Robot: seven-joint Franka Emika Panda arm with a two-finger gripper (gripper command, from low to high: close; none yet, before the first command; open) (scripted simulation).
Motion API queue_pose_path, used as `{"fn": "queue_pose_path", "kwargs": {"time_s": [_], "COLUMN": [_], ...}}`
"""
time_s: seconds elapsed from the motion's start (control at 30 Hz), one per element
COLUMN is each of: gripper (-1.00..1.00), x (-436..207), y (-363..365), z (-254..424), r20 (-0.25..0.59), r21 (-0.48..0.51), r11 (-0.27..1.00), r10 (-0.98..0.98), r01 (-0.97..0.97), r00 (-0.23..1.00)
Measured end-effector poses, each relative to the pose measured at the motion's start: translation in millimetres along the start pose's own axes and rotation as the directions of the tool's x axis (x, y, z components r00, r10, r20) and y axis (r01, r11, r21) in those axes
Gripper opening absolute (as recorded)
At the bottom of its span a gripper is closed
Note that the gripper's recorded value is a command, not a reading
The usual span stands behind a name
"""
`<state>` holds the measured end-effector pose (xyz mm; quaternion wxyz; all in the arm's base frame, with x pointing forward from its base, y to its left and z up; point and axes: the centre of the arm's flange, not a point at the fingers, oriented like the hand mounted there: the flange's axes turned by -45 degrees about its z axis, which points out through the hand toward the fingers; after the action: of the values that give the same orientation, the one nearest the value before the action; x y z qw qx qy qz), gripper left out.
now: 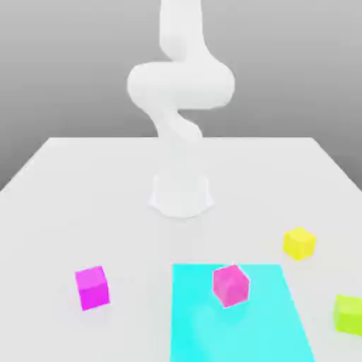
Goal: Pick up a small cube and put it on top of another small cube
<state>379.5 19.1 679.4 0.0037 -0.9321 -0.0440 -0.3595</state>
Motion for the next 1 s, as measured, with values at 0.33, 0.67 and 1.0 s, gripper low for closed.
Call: {"fn": "queue_pose_path", "kwargs": {"time_s": [0.33, 0.67, 1.0], "gripper": [0.0, 0.0, 0.0], "x": [-28.3, -139.0, -289.8], "y": [-99.9, -226.0, -292.4], "z": [177.3, 313.7, 412.8], "r20": [0.198, 0.247, 0.205], "r21": [0.207, 0.459, 0.636], "r11": [0.91, 0.633, 0.335], "r10": [-0.398, -0.765, -0.942], "r01": [0.359, 0.623, 0.696], "r00": [0.896, 0.595, 0.267]}}
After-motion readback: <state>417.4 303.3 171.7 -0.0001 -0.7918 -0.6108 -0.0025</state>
